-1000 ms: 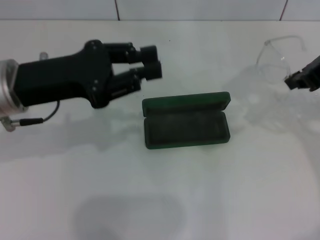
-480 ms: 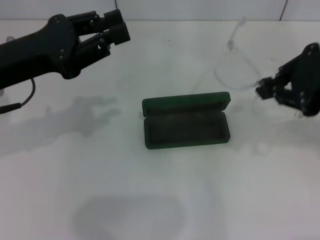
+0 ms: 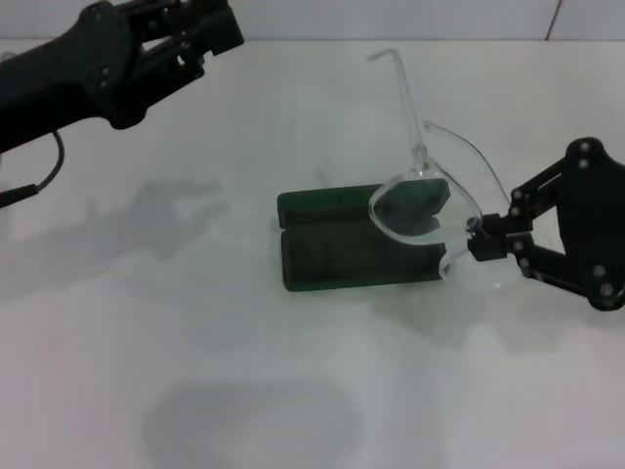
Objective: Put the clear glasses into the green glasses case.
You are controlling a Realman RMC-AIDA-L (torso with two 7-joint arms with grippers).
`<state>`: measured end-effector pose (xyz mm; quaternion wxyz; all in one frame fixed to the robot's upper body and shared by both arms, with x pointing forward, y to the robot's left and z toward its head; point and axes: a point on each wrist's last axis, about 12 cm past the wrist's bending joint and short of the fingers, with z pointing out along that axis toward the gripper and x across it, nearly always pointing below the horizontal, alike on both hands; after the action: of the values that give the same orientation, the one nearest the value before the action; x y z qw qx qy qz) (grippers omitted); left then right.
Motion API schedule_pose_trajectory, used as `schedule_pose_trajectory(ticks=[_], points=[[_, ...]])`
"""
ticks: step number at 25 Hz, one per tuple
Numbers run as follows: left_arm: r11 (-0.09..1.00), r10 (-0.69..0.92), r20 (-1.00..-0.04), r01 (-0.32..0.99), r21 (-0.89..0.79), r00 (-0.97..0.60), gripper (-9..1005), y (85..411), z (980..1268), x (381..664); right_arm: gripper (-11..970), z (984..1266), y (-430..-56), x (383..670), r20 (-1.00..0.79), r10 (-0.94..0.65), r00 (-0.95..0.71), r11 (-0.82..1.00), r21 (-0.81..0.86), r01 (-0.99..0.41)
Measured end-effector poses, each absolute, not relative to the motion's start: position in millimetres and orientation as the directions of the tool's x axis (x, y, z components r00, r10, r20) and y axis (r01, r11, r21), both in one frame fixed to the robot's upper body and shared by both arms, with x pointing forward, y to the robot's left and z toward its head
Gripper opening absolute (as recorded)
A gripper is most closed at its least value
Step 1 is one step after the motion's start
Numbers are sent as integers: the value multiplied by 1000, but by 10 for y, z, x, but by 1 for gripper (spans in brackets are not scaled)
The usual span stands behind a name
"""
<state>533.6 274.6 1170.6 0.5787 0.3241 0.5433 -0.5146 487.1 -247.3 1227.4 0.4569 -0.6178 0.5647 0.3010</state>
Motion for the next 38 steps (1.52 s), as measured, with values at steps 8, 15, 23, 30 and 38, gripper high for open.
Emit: schedule_pose_trajectory(ticks=[8, 15, 23, 30, 38], points=[[246, -278, -950, 946, -211, -140, 275, 2715, 11671, 5343, 60, 12074, -2487, 4940, -903, -325, 281, 15, -302, -953], [229, -273, -954, 954, -194, -128, 136, 2674, 11623, 5316, 61, 12014, -2412, 5027, -926, -228, 301, -2, -309, -951], [160, -276, -957, 977, -142, -93, 57, 2531, 11608, 5276, 61, 11971, -2234, 5113, -944, -170, 281, -56, -276, -960], [141, -304, -949, 982, -128, -80, 56, 2503, 11639, 5270, 61, 11926, -2164, 5154, -952, -163, 258, -76, -249, -966], [75, -283, -953, 988, -134, -108, 56, 2387, 11613, 5239, 61, 11916, -2161, 5165, -953, -162, 255, -72, -247, -966]])
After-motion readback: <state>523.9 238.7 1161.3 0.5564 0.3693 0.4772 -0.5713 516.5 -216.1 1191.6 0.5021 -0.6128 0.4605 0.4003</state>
